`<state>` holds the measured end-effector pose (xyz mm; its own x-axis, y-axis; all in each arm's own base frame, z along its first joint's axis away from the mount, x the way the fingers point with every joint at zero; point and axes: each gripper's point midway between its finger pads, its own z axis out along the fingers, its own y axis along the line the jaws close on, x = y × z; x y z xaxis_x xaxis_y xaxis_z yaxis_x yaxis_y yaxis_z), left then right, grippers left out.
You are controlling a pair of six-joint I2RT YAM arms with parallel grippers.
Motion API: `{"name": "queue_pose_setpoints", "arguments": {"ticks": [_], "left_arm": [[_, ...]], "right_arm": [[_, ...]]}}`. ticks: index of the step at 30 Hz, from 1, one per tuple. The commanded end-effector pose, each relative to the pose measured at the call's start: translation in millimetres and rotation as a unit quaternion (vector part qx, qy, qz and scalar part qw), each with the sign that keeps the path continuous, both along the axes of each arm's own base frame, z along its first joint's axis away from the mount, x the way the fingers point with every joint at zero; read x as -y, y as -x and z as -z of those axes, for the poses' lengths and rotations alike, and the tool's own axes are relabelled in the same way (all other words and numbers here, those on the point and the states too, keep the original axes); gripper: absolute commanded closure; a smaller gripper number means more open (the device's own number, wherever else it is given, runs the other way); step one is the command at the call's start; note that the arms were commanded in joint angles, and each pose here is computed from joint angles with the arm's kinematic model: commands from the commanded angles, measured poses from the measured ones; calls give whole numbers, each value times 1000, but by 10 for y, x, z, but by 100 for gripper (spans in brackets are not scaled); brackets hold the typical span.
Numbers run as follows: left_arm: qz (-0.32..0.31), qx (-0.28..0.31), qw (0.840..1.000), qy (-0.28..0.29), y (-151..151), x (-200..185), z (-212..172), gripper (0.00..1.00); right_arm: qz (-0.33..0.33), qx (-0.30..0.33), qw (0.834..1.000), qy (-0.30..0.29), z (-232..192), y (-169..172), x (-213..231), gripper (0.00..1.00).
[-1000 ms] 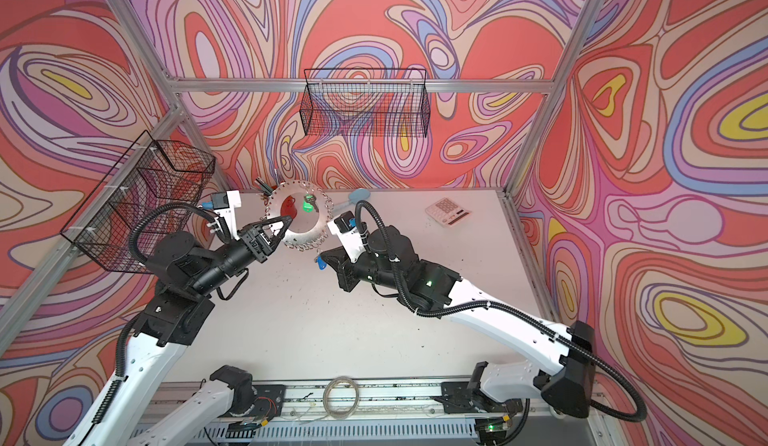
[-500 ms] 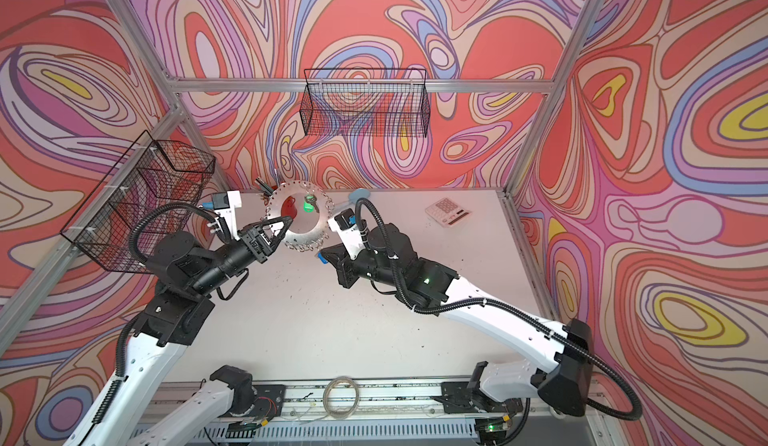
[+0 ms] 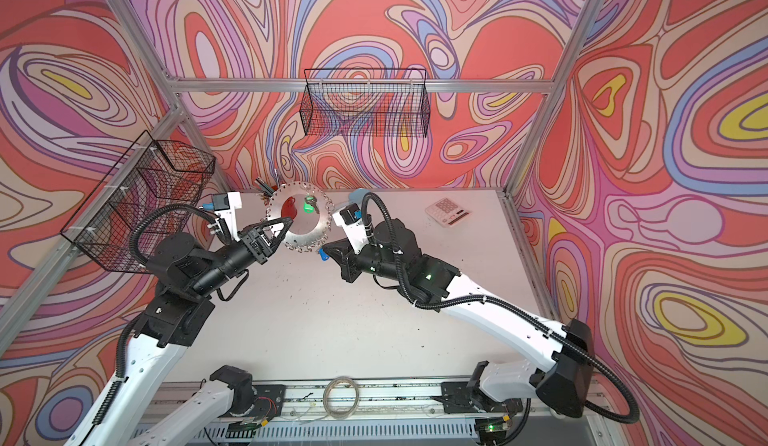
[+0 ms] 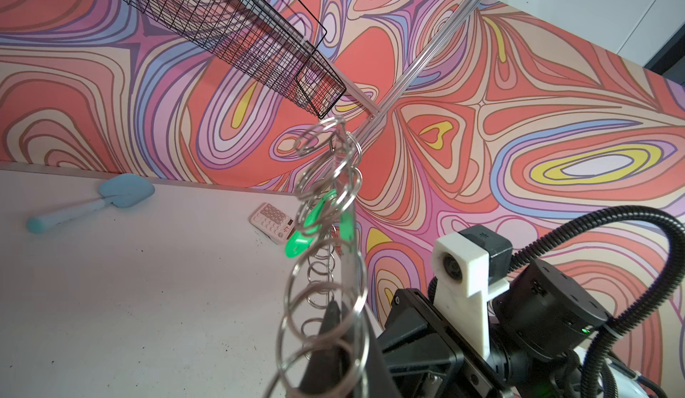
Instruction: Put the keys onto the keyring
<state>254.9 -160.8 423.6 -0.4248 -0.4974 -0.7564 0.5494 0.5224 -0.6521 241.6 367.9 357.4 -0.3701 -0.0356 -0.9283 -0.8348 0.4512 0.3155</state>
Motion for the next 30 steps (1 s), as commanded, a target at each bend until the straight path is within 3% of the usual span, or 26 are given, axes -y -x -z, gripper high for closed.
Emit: {"name": "queue_pose_setpoints", "arguments": {"ticks": [1,30], "left_arm": [[9,32,999,14,94,5,-173,100],[-7,24,1000,19,45,-33,-159,100]], "right_arm": [[-19,-4,1000,-13,-13,41,-29,100],[-51,-39,998,-13,169,117,36,100]]}}
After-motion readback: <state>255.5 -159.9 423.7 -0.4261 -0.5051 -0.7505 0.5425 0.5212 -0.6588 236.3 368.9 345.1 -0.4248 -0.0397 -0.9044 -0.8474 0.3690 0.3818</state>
